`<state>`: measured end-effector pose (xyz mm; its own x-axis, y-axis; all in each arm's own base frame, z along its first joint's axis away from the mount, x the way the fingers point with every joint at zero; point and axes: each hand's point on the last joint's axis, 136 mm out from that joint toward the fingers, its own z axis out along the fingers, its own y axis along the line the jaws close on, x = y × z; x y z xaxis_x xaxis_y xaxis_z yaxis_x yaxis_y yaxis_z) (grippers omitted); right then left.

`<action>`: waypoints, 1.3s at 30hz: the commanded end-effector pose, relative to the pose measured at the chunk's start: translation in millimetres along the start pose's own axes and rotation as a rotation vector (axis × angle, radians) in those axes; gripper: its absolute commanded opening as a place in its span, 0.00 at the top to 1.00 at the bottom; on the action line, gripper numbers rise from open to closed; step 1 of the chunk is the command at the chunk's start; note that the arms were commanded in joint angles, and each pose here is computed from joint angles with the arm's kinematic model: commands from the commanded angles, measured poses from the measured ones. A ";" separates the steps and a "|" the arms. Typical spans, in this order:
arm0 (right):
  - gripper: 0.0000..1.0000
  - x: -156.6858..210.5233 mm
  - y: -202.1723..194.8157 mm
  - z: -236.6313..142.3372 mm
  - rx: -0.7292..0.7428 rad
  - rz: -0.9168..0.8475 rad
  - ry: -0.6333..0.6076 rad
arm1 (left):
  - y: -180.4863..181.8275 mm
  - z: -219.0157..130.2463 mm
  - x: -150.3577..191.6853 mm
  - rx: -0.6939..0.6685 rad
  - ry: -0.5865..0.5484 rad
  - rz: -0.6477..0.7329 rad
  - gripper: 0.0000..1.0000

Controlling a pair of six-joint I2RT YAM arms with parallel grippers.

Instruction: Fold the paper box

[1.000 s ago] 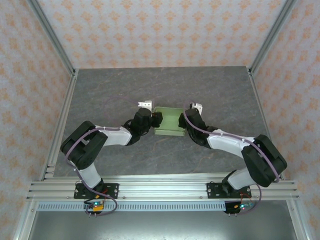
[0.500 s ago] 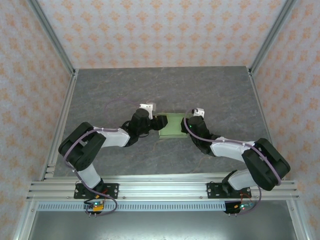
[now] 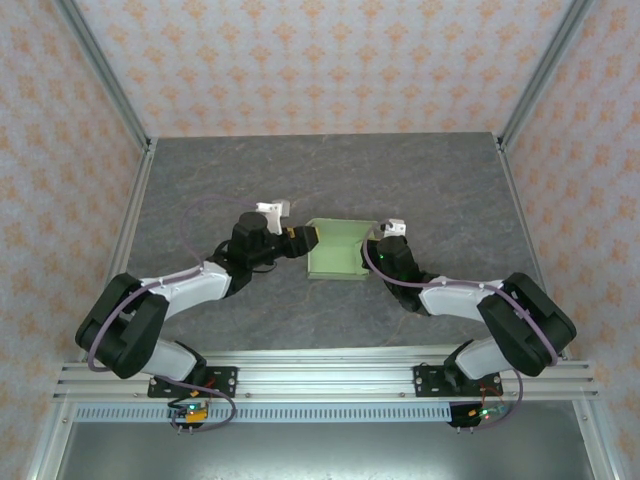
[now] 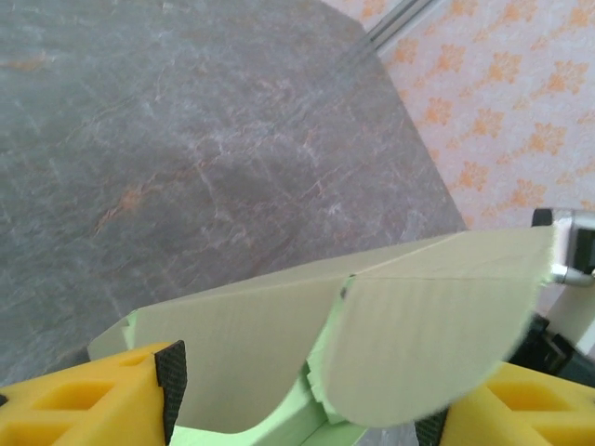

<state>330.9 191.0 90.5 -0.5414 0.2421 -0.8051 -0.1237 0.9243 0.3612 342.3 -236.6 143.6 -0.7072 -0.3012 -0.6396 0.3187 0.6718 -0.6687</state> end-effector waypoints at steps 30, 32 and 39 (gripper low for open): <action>0.80 -1.0 15.7 10.1 -0.040 -0.059 0.022 | -14.3 32.4 23.4 0.136 0.199 0.062 0.46; 0.80 -1.1 16.2 10.0 -0.041 -0.063 0.025 | -15.5 35.6 28.4 0.130 0.215 0.081 0.46; 0.81 2.4 8.9 7.4 -0.015 -0.094 0.030 | 25.3 46.8 58.3 0.005 0.288 0.102 0.47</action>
<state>334.8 198.1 85.0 -0.5570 0.1767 -0.8115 -0.1628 0.9349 0.3153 340.0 -267.7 87.9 -0.8250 -0.0914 -0.5577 0.3733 0.6528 -0.6592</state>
